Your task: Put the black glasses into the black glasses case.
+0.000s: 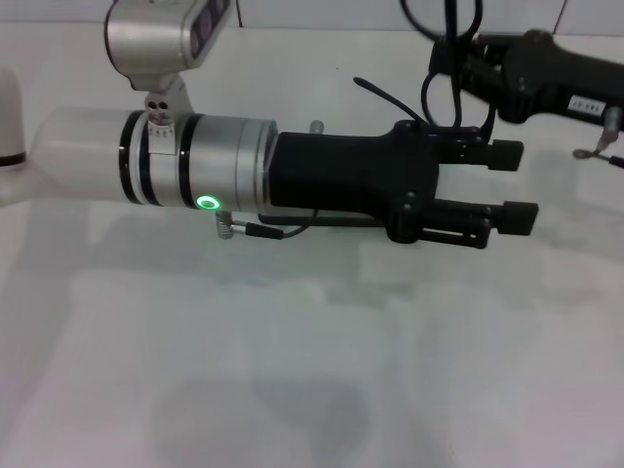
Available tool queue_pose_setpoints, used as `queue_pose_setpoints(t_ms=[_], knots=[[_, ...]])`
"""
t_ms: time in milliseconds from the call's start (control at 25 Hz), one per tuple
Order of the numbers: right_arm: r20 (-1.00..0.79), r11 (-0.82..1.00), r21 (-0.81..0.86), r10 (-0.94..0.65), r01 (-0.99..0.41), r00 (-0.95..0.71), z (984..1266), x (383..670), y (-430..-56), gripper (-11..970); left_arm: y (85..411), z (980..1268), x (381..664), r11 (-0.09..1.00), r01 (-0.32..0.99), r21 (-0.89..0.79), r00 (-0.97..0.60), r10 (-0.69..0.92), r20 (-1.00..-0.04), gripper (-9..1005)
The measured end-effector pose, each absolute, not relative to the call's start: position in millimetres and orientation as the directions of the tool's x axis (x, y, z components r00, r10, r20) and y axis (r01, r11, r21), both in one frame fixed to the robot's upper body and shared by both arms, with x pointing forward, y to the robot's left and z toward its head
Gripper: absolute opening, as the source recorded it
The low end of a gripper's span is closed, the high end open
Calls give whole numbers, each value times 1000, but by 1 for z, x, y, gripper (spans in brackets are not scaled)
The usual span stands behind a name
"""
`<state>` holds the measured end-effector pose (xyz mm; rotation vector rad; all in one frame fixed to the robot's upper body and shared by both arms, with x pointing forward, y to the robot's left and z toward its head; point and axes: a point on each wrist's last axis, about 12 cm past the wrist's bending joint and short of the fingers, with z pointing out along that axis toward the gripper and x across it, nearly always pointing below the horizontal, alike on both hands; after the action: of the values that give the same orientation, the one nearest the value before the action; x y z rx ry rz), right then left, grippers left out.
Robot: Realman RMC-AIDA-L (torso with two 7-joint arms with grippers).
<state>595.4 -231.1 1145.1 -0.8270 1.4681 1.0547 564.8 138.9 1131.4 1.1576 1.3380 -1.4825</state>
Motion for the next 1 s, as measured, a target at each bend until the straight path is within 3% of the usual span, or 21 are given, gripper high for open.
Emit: queue_pose_setpoints(t_ms=[600,1000], knots=[[-978,301,139,-108,-943,-179,1132,589,-228,109,142,1130,567,-74,966,-248,-249,0,-969,753],[-985,382,116,-73,-917,-155,1139,594,-251,109,140,1137,570,-91,967,-238,-240,-13,-971,753]])
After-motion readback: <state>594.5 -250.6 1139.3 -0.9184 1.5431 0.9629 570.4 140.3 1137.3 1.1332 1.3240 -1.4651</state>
